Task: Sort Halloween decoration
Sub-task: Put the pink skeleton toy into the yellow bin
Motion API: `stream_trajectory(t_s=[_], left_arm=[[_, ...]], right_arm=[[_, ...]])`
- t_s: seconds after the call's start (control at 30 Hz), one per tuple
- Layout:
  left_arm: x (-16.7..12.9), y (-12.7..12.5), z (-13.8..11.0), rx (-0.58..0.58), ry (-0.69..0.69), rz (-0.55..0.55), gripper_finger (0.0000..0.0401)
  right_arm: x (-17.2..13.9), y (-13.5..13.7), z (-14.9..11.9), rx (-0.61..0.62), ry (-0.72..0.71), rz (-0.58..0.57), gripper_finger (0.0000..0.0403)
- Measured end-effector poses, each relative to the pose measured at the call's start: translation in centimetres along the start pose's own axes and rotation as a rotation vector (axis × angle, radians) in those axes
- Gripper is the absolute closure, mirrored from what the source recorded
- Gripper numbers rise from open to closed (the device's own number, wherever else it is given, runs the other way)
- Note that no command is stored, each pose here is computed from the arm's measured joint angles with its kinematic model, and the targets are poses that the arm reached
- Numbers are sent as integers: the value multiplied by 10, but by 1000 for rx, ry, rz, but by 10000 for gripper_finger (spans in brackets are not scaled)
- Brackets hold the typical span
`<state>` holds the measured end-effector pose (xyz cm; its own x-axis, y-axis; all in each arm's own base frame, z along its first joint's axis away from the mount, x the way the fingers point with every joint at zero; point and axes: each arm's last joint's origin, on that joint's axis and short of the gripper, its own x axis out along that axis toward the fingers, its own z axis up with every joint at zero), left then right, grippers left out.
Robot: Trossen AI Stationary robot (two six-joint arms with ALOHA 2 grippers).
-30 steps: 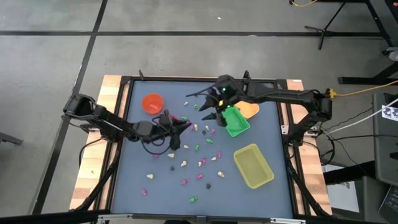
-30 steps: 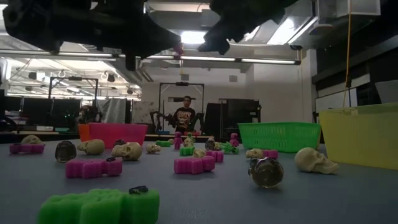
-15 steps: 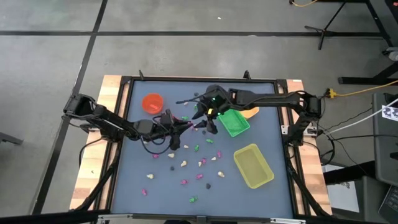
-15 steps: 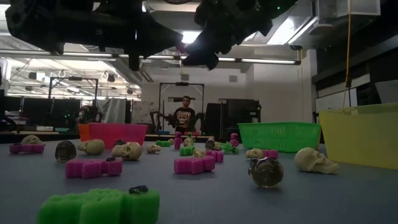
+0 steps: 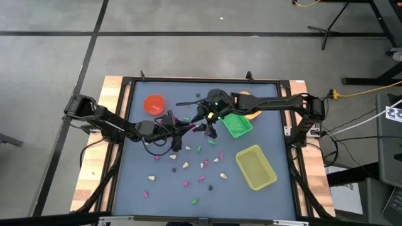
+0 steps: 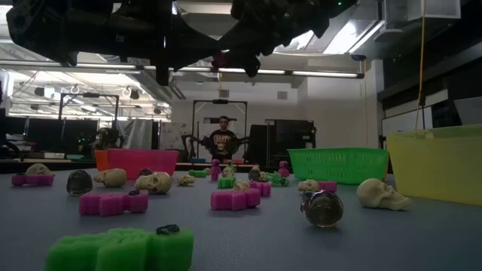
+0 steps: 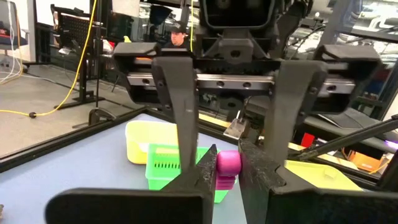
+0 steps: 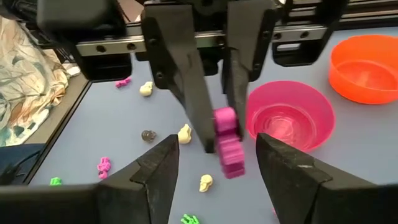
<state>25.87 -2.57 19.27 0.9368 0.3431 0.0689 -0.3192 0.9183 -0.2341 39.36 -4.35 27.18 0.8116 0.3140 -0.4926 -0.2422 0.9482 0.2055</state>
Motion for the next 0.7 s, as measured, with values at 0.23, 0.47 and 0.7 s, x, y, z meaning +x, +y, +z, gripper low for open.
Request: stream_trajectory(t_s=[0.23,0.47,0.7], left_arm=[[0,0,0,0,0,0,369],[0,0,0,0,-1,2,369],[0,0,0,0,-1,1,369]], right_arm=[[-1,-1,0,4,4,-5,240],[0,-1,-1,7,13,-13,317],[0,-1,-2,5,14,-14,362]])
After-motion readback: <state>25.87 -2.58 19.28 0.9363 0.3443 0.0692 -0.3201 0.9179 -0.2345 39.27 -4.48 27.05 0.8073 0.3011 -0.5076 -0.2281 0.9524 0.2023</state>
